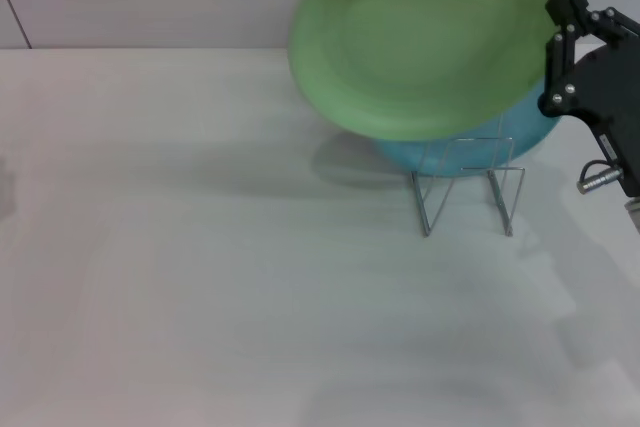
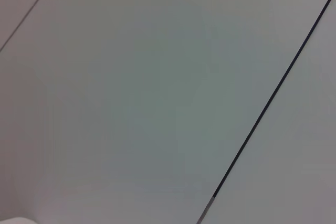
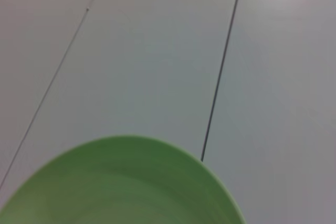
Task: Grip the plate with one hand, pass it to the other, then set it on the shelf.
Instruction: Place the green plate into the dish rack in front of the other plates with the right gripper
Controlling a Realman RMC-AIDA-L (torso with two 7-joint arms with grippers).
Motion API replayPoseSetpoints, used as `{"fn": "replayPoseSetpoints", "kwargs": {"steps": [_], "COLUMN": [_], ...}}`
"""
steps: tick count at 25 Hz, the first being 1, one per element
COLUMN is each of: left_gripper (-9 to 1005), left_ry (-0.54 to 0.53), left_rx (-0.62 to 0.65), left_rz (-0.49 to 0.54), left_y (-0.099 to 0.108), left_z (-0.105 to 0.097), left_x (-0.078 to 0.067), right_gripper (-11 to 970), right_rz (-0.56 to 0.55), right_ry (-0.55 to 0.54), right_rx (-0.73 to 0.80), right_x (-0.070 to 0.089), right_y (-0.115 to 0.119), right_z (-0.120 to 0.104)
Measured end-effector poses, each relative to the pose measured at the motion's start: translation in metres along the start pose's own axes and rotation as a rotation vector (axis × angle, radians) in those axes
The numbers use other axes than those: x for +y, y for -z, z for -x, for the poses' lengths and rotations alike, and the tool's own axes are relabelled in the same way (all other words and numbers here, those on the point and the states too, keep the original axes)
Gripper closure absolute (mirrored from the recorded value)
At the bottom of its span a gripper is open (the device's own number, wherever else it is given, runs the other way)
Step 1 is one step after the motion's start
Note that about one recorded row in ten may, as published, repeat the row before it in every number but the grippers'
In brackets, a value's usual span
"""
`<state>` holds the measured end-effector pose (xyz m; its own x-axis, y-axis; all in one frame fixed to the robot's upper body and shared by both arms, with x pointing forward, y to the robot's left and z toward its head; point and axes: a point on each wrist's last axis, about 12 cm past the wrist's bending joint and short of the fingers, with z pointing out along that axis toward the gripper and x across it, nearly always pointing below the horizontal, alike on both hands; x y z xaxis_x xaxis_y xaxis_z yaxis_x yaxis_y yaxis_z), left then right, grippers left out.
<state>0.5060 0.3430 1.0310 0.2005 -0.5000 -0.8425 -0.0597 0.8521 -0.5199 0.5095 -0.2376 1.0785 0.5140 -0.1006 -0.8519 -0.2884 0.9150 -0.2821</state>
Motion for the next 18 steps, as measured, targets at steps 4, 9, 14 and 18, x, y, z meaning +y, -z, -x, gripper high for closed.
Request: {"fn": "replayPoseSetpoints", "kwargs": {"steps": [4, 9, 14, 18], "left_gripper": [432, 432, 432, 432], "left_ry": [-0.003, -0.005, -0.009, -0.009], "left_rx": [0.006, 0.009, 0.014, 0.025], "left_rz": [0.003, 0.001, -0.004, -0.022], "left_y": [-0.001, -0.001, 0.0, 0.0], "left_z": [-0.001, -0.001, -0.001, -0.002], "left_x": [0.0, 0.0, 0.0, -0.001], "right_gripper": [941, 941, 940, 940], "right_rz": [-0.018, -0.05, -0.067, -0.057], "right_ry": [-0.077, -0.124, -0.119, -0.113], "right_rx": [0.015, 0.037, 0.047, 0.038], "right_x": [-0.005, -0.01, -0.013, -0.016], "right_y": [0.006, 0.018, 0.03, 0.036], "right_z": [-0.001, -0.003, -0.005, -0.006]}}
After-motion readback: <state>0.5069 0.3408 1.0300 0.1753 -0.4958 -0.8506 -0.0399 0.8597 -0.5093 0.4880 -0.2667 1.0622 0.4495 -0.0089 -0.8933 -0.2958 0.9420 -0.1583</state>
